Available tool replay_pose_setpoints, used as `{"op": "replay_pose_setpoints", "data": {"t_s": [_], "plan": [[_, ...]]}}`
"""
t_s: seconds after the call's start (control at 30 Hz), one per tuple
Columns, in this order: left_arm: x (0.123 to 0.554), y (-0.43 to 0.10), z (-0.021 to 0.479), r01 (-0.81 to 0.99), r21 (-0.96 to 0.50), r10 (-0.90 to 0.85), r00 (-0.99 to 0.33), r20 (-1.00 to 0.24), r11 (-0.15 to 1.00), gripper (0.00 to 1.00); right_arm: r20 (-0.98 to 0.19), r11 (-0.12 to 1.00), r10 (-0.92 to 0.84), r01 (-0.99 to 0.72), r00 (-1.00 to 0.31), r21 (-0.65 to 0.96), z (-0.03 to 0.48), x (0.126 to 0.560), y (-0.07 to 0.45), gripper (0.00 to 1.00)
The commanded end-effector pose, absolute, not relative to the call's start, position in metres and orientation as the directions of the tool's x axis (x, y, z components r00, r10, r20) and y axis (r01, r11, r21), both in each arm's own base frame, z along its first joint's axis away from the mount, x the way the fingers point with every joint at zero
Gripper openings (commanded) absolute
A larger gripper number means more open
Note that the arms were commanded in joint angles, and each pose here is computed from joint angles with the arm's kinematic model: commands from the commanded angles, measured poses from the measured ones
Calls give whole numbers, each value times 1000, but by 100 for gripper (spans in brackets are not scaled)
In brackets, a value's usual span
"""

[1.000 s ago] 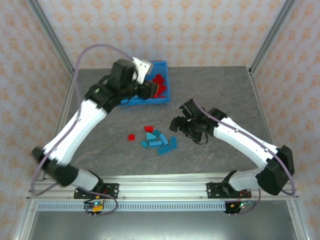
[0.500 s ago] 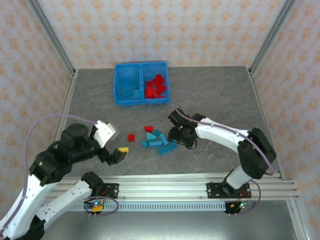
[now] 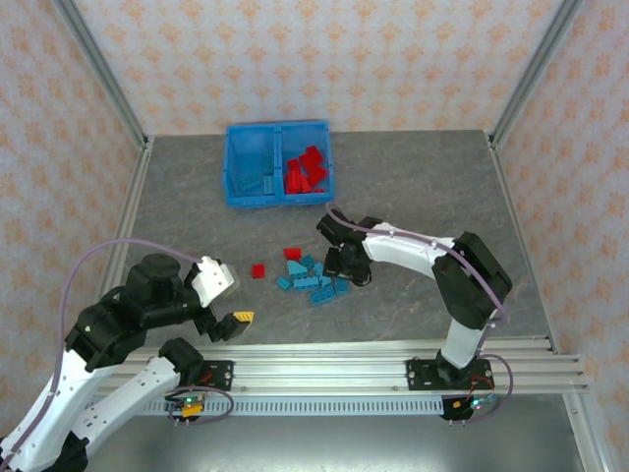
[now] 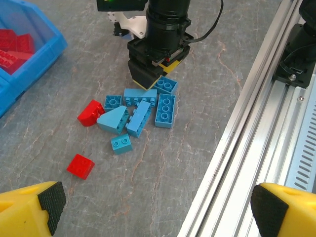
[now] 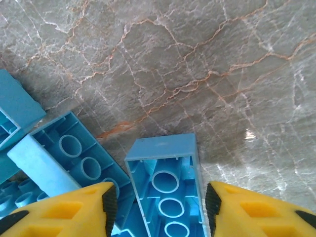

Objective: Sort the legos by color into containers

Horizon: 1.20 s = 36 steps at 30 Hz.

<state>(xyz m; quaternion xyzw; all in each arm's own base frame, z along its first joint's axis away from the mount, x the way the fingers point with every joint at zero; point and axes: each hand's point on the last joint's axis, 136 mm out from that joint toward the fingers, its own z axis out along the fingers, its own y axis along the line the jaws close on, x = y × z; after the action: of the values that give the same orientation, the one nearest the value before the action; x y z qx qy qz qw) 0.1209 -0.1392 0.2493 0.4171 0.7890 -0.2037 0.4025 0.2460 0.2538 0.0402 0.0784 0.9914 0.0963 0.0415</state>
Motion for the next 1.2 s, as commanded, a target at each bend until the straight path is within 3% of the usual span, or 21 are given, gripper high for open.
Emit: {"op": "replay_pose_setpoints", "data": {"t_s": [0.0,0.3,0.43,0.63,0.9,1.17], "plan": [[122,-137,247,821,42,508,-311,-803,569,100,-37,977,163,156,-986,144,30,239,248,48],[125,-137,245,818,53,511,-305,-804,573,100,-24,980,197,196,-980,44,20,227,223,39],[127,-138,245,819,60,513,-298,-805,570,100,-34,979,201,201,-979,28,22,228,220,29],[133,-137,264,807,111,496,-241,-834,580,100,-218,974,210,184,-953,134,94,270,241,27],[161,-95,290,620,355,558,-163,-814,699,100,-489,964,85,-53,-868,262,221,341,328,29],[165,-66,290,523,419,604,-253,-755,742,100,-647,952,4,-196,-762,236,241,416,402,31]]}}
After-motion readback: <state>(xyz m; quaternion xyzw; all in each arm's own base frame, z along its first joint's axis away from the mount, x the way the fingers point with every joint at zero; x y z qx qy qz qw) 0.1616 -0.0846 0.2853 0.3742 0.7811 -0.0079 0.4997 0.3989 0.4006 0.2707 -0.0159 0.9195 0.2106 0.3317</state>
